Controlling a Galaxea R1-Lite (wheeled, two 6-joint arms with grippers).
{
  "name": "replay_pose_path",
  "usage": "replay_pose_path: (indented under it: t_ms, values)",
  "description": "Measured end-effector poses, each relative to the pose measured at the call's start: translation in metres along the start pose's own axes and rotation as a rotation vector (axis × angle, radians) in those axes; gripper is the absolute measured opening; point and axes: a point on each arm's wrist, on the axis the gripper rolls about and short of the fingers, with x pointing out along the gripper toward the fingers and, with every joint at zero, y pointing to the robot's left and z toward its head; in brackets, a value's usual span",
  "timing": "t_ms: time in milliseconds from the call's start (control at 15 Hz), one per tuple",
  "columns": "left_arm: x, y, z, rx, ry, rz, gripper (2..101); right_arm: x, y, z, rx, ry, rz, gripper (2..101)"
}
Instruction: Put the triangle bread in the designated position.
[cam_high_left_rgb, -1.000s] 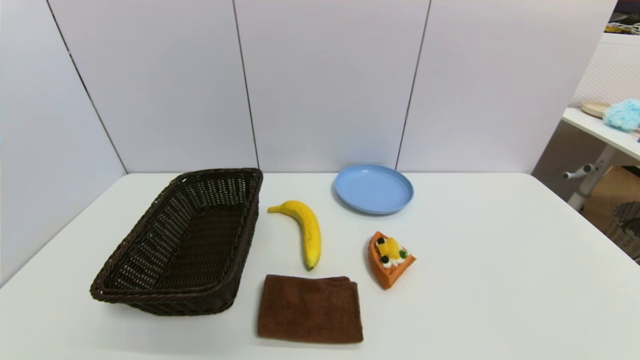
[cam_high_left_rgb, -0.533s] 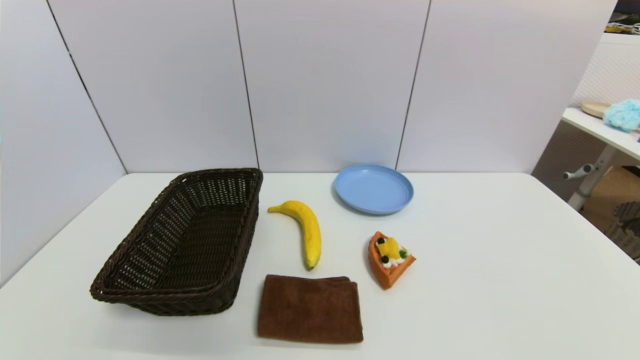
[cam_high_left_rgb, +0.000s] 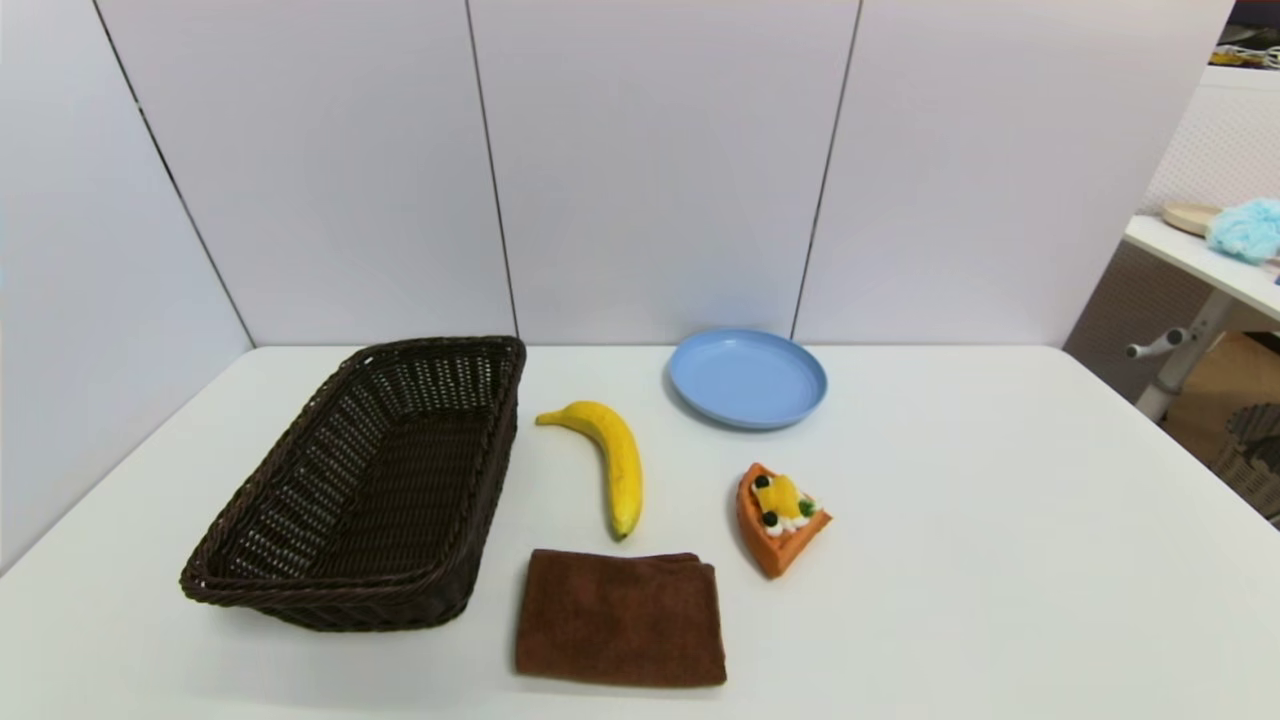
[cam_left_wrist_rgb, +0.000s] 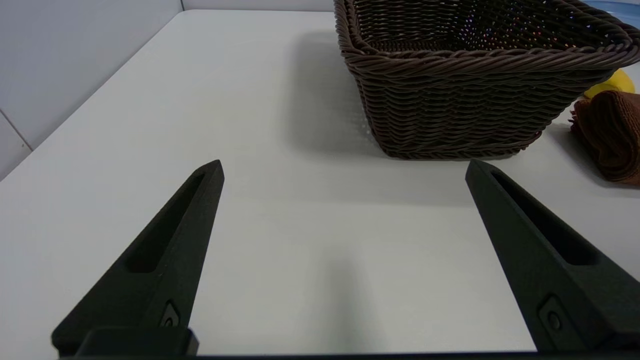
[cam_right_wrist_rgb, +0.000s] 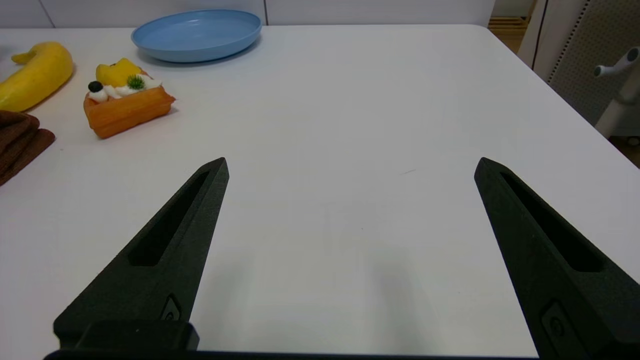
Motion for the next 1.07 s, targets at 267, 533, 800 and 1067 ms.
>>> replay_pose_path:
  t_ms: [267,533,800,1067]
  values:
    - [0.000,0.000,0.000,0.005,0.000,0.000,97.9,0.000,0.000,0.000,0.000,0.000,0.000,97.3]
    - [-0.001,0.000,0.019,0.005,-0.015,0.001,97.9,0.000,0.000,0.000,0.000,0.000,0.000,97.3]
    - [0.003,0.000,0.080,0.004,-0.047,0.002,97.9,0.000,0.000,0.000,0.000,0.000,0.000,97.3]
    - [0.022,0.001,0.170,0.009,-0.118,0.000,97.9,0.000,0.000,0.000,0.000,0.000,0.000,97.3]
